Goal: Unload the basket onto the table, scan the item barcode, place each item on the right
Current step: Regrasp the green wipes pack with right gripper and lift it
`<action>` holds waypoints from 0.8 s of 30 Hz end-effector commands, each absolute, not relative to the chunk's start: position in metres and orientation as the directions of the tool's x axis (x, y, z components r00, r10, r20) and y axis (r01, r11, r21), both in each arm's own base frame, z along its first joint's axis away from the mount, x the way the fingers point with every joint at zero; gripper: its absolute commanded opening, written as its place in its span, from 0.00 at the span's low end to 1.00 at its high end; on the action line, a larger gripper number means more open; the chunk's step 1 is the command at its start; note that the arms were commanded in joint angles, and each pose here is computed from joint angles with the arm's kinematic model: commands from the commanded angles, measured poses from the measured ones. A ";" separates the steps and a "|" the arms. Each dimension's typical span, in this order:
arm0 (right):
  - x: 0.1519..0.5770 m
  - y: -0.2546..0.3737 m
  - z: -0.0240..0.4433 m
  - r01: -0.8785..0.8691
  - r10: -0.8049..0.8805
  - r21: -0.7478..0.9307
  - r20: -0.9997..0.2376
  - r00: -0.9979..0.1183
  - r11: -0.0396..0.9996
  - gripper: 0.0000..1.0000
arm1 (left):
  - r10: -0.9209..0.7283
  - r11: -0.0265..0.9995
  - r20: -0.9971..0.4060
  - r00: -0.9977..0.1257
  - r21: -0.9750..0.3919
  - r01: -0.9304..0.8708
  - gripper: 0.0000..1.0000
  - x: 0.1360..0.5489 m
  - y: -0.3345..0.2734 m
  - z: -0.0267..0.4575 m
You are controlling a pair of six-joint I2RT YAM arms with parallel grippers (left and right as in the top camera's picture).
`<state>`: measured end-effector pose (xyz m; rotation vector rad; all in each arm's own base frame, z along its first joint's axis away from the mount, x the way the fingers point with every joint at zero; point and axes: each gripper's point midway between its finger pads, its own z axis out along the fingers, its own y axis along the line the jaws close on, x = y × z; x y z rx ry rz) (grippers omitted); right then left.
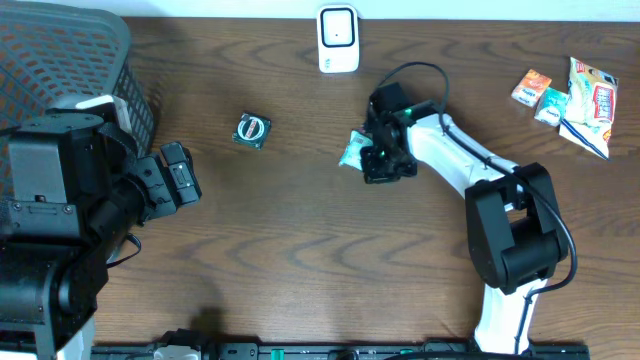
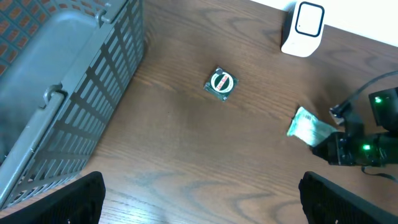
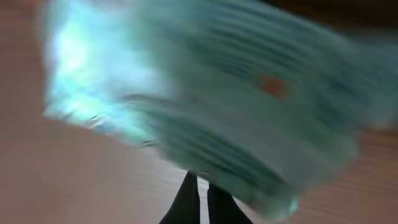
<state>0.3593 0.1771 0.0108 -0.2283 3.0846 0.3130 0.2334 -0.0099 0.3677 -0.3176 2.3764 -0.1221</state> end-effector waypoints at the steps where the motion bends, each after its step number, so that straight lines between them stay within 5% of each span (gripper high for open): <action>1: 0.381 0.142 0.021 -0.035 -0.027 0.107 -0.073 -0.997 0.994 0.01 | -0.262 0.965 -0.662 -0.702 -0.173 -0.197 0.98 0.232 -0.008 0.370; 5: 0.397 0.135 0.052 -0.067 -0.053 0.172 -0.085 -0.995 0.983 0.01 | -0.262 0.965 -0.662 -0.702 -0.173 -0.197 0.98 0.232 -0.008 0.370; 7: 0.403 0.132 0.062 -0.069 -0.051 0.199 -0.093 -0.994 0.978 0.09 | -0.262 0.965 -0.662 -0.702 -0.173 -0.197 0.98 0.232 -0.008 0.370; 9: 0.409 0.129 0.070 -0.070 -0.046 0.244 -0.104 -0.994 0.967 0.30 | -0.262 0.965 -0.662 -0.702 -0.173 -0.197 0.98 0.232 -0.008 0.370; 11: 0.415 0.128 0.074 -0.075 -0.041 0.307 -0.119 -0.992 0.949 0.63 | -0.262 0.965 -0.662 -0.702 -0.173 -0.197 0.98 0.232 -0.008 0.370; 15: 0.419 0.124 0.071 -0.090 -0.040 0.382 -0.136 -0.990 0.920 0.91 | -0.262 0.965 -0.662 -0.702 -0.173 -0.197 0.98 0.232 -0.008 0.370; 24: 0.406 0.148 0.021 -0.059 0.003 0.454 -0.134 -0.991 0.889 0.99 | -0.262 0.965 -0.662 -0.702 -0.173 -0.197 0.98 0.232 -0.008 0.370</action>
